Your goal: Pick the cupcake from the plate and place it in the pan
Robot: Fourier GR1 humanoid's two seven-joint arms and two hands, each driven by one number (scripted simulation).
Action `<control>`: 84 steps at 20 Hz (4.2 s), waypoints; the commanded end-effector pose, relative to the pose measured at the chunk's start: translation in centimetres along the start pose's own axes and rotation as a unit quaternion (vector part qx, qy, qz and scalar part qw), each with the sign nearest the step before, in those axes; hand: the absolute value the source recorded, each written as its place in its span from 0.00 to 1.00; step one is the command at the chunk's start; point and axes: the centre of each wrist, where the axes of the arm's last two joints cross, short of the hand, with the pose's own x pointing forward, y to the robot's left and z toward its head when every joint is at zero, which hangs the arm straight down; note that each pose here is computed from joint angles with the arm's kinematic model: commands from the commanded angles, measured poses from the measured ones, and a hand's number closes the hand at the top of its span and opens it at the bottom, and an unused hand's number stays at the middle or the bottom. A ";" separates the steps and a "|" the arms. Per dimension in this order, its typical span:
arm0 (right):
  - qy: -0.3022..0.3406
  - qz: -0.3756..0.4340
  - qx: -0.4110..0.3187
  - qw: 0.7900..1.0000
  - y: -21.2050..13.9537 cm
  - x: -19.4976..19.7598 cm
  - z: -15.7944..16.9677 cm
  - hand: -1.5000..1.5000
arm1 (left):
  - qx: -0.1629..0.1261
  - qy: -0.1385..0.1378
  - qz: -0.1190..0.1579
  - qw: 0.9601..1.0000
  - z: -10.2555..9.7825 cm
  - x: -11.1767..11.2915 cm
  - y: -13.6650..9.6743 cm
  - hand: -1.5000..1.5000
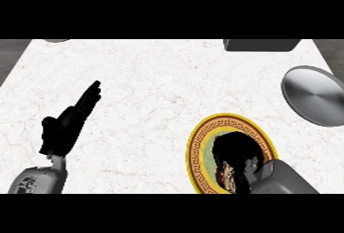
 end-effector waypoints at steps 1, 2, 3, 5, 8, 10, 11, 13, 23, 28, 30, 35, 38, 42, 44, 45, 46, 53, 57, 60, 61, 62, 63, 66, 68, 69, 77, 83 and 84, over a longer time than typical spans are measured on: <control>-0.015 -0.013 -0.074 0.997 0.5 -0.5 3.5 1.00 | 0.003 0.000 0.001 1.000 -0.3 -0.5 -0.7 0.50; -0.016 -0.024 -0.134 0.991 -0.2 -1.6 5.0 1.00 | 0.012 -0.002 0.003 1.000 0.6 -0.1 0.9 0.50; -0.033 -0.037 -0.172 0.984 0.8 -1.4 6.2 1.00 | 0.018 0.005 0.000 1.000 0.0 0.1 0.2 0.50; -0.038 -0.061 -0.265 0.962 -0.2 -2.7 8.5 1.00 | 0.032 0.017 0.011 0.999 0.5 -0.2 0.6 0.50; -0.052 -0.063 -0.382 0.921 -0.3 -3.5 12.2 1.00 | 0.034 0.029 0.007 0.999 1.7 -1.3 1.0 0.50; -0.055 -0.062 -0.450 0.889 0.0 -3.9 14.3 1.00 | 0.039 0.020 0.009 0.999 1.6 -1.2 1.5 0.50; -0.058 -0.067 -0.481 0.872 -0.1 -4.4 15.7 1.00 | 0.037 0.019 0.006 0.999 1.6 -1.2 1.9 0.50; -0.067 -0.074 -0.507 0.856 1.5 -4.6 17.5 1.00 | 0.033 0.016 0.010 0.999 2.0 -1.1 -0.1 0.50; -0.006 -0.198 -0.566 0.800 6.7 -14.1 15.7 1.00 | -0.002 0.005 0.003 1.000 2.4 -0.5 -0.4 0.50; -0.028 -0.276 -0.563 0.778 6.4 -17.1 12.2 1.00 | -0.007 0.003 0.000 1.000 1.7 0.1 0.6 0.50; -0.029 -0.267 -0.581 0.768 4.9 -20.5 12.0 1.00 | -0.002 -0.003 -0.002 1.000 0.1 0.4 0.5 0.50; 0.010 -0.236 -0.592 0.771 3.5 -24.2 7.5 1.00 | -0.004 -0.007 -0.002 1.000 -1.6 2.7 0.1 0.50; 0.040 -0.230 -0.604 0.762 2.5 -26.4 6.0 1.00 | -0.001 -0.005 -0.001 1.000 0.2 1.1 -1.2 0.50; 0.044 -0.232 -0.612 0.755 -0.3 -28.1 3.0 1.00 | -0.003 -0.011 -0.011 1.000 -0.5 2.0 0.2 0.50; 0.050 -0.237 -0.612 0.753 0.5 -31.3 3.4 1.00 | -0.017 -0.009 0.002 1.000 -0.8 1.6 0.5 0.50; 0.041 -0.235 -0.613 0.754 0.9 -31.8 2.9 1.00 | -0.019 -0.019 -0.007 1.000 0.0 2.6 -0.1 0.50; 0.041 -0.236 -0.614 0.752 1.1 -32.3 2.5 1.00 | -0.008 -0.009 -0.004 1.000 -1.1 1.2 0.0 0.50; 0.046 -0.237 -0.613 0.752 0.6 -33.3 0.4 1.00 | -0.018 -0.017 -0.004 1.000 1.1 0.7 1.2 0.50; 0.053 -0.233 -0.616 0.751 -0.3 -34.8 1.8 1.00 | -0.015 -0.013 -0.005 1.000 0.3 1.1 -0.6 0.50; 0.166 -0.288 -0.501 0.799 2.9 -35.3 1.4 0.00 | -0.025 -0.025 -0.001 0.999 -0.5 1.0 -0.6 0.50; 0.160 -0.279 -0.487 0.812 0.9 -35.1 1.6 0.00 | -0.028 -0.030 -0.003 0.999 -1.4 1.9 -1.8 0.50; 0.150 -0.293 -0.485 0.811 1.7 -35.2 1.5 0.00 | -0.029 -0.017 0.002 0.999 -1.4 1.9 -1.2 0.50; 0.137 -0.301 -0.483 0.811 1.2 -36.0 2.7 0.00 | -0.036 -0.030 -0.004 0.999 -1.8 3.1 -1.8 0.50; 0.109 -0.326 -0.493 0.799 0.0 -33.2 -0.7 0.00 | -0.039 -0.023 0.000 0.999 -0.5 1.4 -2.3 0.50; 0.078 -0.349 -0.509 0.783 1.6 -34.8 0.8 0.00 | -0.040 -0.025 0.003 0.999 -0.8 1.7 -0.5 0.50; 0.071 -0.370 -0.519 0.767 0.6 -33.7 -0.3 0.00 | -0.032 -0.028 -0.003 0.999 -1.7 2.9 -1.0 0.50; -0.055 -0.495 -0.577 0.647 -1.2 -35.5 2.6 0.00 | -0.025 -0.024 0.003 0.999 -1.8 1.8 -0.8 0.50; -0.098 -0.540 -0.547 0.632 4.8 -37.9 4.5 0.00 | -0.025 -0.024 0.000 0.999 -0.5 1.4 -0.9 0.50; -0.107 -0.543 -0.531 0.642 4.4 -38.4 5.4 0.00 | -0.024 -0.024 -0.010 0.999 -1.4 2.4 -1.4 0.50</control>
